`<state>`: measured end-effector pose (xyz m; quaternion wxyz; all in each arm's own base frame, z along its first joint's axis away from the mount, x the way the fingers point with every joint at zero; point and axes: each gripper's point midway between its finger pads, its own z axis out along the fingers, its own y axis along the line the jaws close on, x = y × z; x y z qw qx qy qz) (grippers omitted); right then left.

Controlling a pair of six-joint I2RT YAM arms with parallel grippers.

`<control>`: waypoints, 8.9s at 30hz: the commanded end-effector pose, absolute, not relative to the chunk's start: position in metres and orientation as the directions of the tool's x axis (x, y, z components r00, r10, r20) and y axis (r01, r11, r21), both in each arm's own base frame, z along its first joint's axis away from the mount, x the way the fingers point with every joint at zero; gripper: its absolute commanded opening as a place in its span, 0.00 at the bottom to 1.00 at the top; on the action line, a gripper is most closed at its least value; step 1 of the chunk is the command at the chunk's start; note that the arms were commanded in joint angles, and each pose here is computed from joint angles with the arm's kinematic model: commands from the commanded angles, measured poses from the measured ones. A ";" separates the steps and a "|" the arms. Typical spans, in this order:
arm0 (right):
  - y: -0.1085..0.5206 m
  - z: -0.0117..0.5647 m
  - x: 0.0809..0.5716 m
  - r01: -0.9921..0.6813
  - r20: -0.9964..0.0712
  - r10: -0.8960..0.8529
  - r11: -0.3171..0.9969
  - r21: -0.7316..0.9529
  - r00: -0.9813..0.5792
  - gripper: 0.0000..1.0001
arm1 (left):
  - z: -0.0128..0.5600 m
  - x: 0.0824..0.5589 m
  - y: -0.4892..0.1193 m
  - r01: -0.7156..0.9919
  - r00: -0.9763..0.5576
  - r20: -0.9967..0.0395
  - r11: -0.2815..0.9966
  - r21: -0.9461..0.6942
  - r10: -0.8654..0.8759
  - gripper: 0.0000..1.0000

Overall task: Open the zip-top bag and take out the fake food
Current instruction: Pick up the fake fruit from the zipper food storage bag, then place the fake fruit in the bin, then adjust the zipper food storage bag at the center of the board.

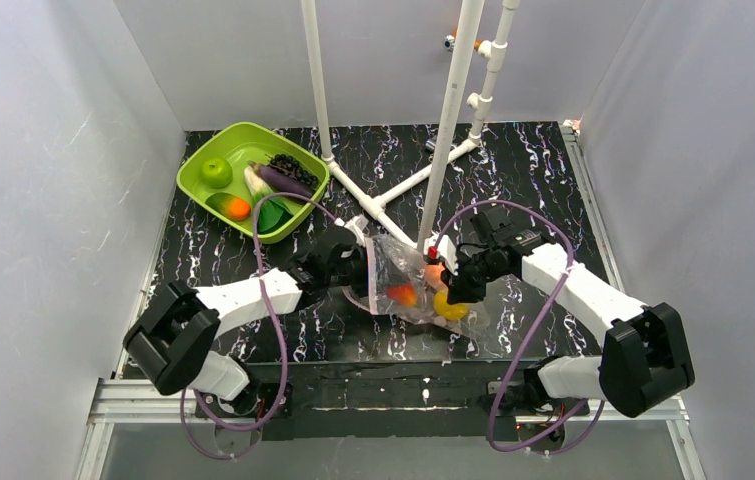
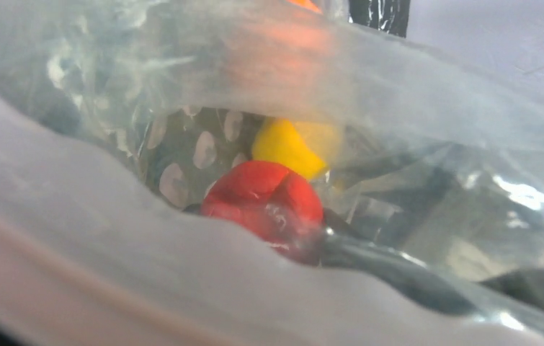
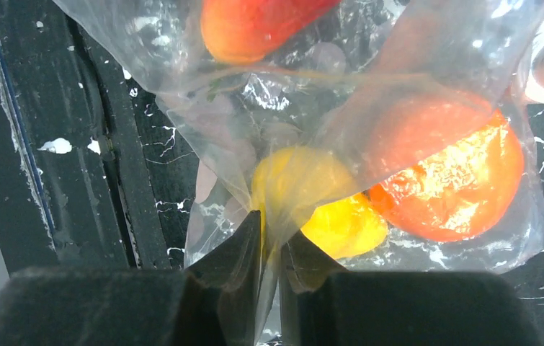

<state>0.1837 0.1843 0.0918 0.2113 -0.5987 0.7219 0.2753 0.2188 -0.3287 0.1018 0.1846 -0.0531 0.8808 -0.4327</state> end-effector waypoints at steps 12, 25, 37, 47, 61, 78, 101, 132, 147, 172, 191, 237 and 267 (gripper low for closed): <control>0.181 0.094 0.174 -0.987 -0.662 -0.734 0.084 0.135 -0.153 0.19 | 0.138 0.215 -0.303 0.269 -0.877 -0.453 0.621 -0.736 -0.157 0.00; 0.181 0.094 0.175 -0.988 -0.664 -0.733 0.084 0.129 -0.149 0.19 | 0.156 0.217 -0.288 0.290 -0.858 -0.482 0.610 -0.737 -0.175 0.00; 0.180 0.093 0.176 -0.989 -0.663 -0.734 0.087 0.123 -0.147 0.19 | 0.172 0.229 -0.246 0.255 -0.827 -0.512 0.655 -0.711 -0.233 0.00; 0.180 0.093 0.176 -0.988 -0.663 -0.734 0.087 0.124 -0.148 0.19 | 0.185 0.237 -0.208 0.271 -0.788 -0.588 0.754 -0.598 -0.183 0.00; 0.180 0.093 0.176 -0.988 -0.663 -0.733 0.090 0.127 -0.152 0.19 | 0.200 0.228 -0.185 0.383 -0.740 -0.671 0.786 -0.485 -0.053 0.00; 0.179 0.092 0.176 -0.987 -0.662 -0.733 0.092 0.130 -0.156 0.19 | 0.214 0.242 -0.141 0.313 -0.663 -0.748 0.893 -0.324 -0.039 0.00; 0.179 0.092 0.176 -0.988 -0.664 -0.733 0.090 0.127 -0.152 0.19 | 0.226 0.288 -0.105 0.185 -0.605 -0.777 0.918 -0.350 -0.174 0.00; 0.179 0.091 0.176 -0.988 -0.663 -0.734 0.086 0.128 -0.150 0.19 | 0.215 0.368 -0.044 -0.058 -0.569 -0.701 0.871 -0.488 -0.430 0.00; 0.179 0.092 0.176 -0.988 -0.664 -0.733 0.087 0.125 -0.149 0.19 | 0.192 0.411 0.000 -0.281 -0.550 -0.670 0.866 -0.413 -0.498 0.00; 0.179 0.091 0.176 -0.987 -0.662 -0.733 0.090 0.133 -0.156 0.19 | 0.160 0.465 0.056 -0.416 -0.605 -0.623 0.864 -0.285 -0.496 0.77; 0.174 0.094 0.178 -0.988 -0.664 -0.732 0.101 0.115 -0.152 0.20 | 0.232 0.368 -0.043 -0.036 -0.577 -0.574 0.721 -0.692 -0.581 0.98; 0.158 0.104 0.187 -0.975 -0.698 -0.682 0.183 0.124 -0.217 0.23 | 0.165 0.177 -0.265 0.358 -0.908 -0.418 0.518 -0.777 0.001 1.00; 0.157 0.107 0.182 -0.978 -0.706 -0.677 0.162 0.133 -0.208 0.40 | 0.133 0.154 -0.284 0.329 -0.926 -0.378 0.496 -0.803 0.003 0.95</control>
